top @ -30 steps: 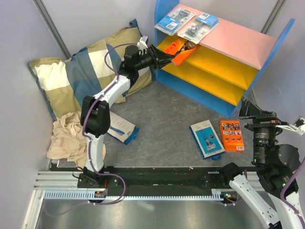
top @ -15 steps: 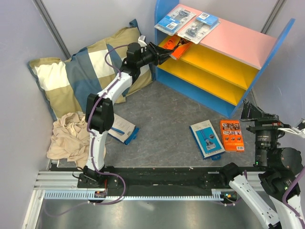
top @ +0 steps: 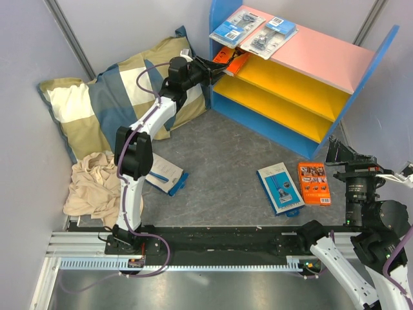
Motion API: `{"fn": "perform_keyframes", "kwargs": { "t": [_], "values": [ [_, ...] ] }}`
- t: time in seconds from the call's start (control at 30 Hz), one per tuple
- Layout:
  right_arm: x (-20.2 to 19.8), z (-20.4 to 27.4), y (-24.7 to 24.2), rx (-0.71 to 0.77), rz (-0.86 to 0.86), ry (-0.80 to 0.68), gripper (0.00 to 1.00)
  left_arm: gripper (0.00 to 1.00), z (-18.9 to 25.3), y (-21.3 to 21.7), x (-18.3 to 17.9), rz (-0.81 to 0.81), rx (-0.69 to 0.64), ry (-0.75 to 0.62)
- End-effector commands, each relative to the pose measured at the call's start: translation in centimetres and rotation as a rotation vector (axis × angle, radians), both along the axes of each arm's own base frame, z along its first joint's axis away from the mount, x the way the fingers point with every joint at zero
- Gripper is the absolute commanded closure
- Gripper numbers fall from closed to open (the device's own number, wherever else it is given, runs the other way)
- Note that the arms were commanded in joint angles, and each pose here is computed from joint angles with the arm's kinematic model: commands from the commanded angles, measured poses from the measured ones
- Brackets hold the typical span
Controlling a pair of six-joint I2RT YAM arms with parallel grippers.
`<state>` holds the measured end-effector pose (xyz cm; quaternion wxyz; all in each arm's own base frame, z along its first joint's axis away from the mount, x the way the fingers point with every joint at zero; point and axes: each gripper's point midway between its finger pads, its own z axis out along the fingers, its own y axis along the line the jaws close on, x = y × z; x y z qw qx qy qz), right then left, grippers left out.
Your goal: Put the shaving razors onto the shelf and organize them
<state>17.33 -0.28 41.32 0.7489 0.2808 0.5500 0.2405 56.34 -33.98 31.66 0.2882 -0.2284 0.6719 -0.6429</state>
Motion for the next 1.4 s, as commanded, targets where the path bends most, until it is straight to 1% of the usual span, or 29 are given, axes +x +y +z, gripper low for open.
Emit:
{"fn": "perform_keyframes", "kwargs": {
  "t": [0.0,0.03,0.2,0.23,0.33,0.4,0.57,0.6,0.63,0.7,0.8,0.87,0.9,0.93,0.97,1.0,1.03,1.07,1.17,1.2,1.3,1.37],
  "values": [
    [-0.9,1.1,-0.7,-0.002,-0.016,-0.025,0.02,0.72,3.9,0.6,0.7,0.025,-0.073,-0.063],
    [-0.9,1.1,-0.8,-0.004,-0.018,-0.025,0.02,0.66,3.9,0.7,0.8,0.03,-0.074,-0.065],
    [-1.0,1.1,-0.7,-0.007,-0.013,-0.02,0.02,0.53,4.3,0.9,1.3,0.03,-0.071,-0.075],
    [-1.0,1.1,-0.8,-0.005,-0.014,-0.021,0.02,0.49,4.4,0.9,1.3,0.024,-0.068,-0.08],
    [-1.0,1.0,-0.8,-0.006,-0.016,-0.018,0.02,0.39,4.2,0.9,1.2,0.013,-0.046,-0.084],
    [-1.0,1.0,-0.8,-0.006,-0.017,-0.017,0.02,0.37,4.3,0.9,0.8,-0.001,-0.037,-0.087],
    [-0.7,0.8,-0.6,-0.009,-0.012,-0.008,0.02,0.26,3.4,1.0,-0.6,-0.029,0.003,-0.084],
    [-0.7,0.8,-0.5,-0.01,-0.011,-0.008,0.02,0.19,4.1,1.2,-1.1,-0.029,0.008,-0.096],
    [-0.6,0.7,-0.5,-0.011,-0.009,-0.006,0.02,0.16,3.3,1.3,-1.3,-0.027,0.032,-0.086],
    [-0.6,0.6,-0.4,-0.013,-0.009,-0.003,0.02,0.07,3.2,1.4,-1.7,-0.026,0.052,-0.09],
    [-0.5,0.5,-0.4,-0.017,-0.008,0.002,0.02,0.04,3.4,1.7,-2.4,-0.033,0.087,-0.11],
    [-0.5,0.5,-0.3,-0.019,-0.007,0.004,0.02,0.03,4.2,1.8,-3.1,-0.043,0.096,-0.145],
    [-0.4,0.4,-0.3,-0.021,-0.005,0.005,0.02,0.02,3.6,1.8,-3.4,-0.049,0.103,-0.141],
    [-0.4,0.4,-0.3,-0.019,-0.006,0.005,0.02,0.02,3.8,1.9,-3.7,-0.05,0.109,-0.164],
    [-0.4,0.4,-0.3,-0.023,-0.007,0.007,0.02,0.02,5.4,2.2,-4.5,-0.042,0.105,-0.209],
    [-0.4,0.3,-0.3,-0.026,-0.009,0.009,0.02,0.02,5.0,2.7,-4.6,-0.018,0.126,-0.212],
    [-0.4,0.4,-0.3,-0.027,-0.008,0.009,0.02,0.02,5.4,2.9,-5.0,-0.009,0.159,-0.254],
    [-0.5,0.5,-0.4,-0.028,-0.01,0.007,0.02,0.02,7.2,3.5,-5.8,0.006,0.164,-0.297],
    [-0.5,0.7,-0.6,-0.045,-0.023,0.015,0.02,0.02,8.5,3.9,-7.3,0.001,0.217,-0.362],
    [-0.5,0.9,-0.7,-0.052,-0.025,0.016,0.02,0.02,9.4,3.9,-8.4,-0.012,0.224,-0.385],
    [-0.3,0.8,-0.7,-0.065,-0.035,0.027,0.02,0.02,10.5,3.4,-10.8,-0.049,0.273,-0.458],
    [-0.2,0.7,-0.6,-0.069,-0.03,0.034,0.02,0.02,10.1,2.2,-12.4,-0.09,0.299,-0.459]
  ]
}}
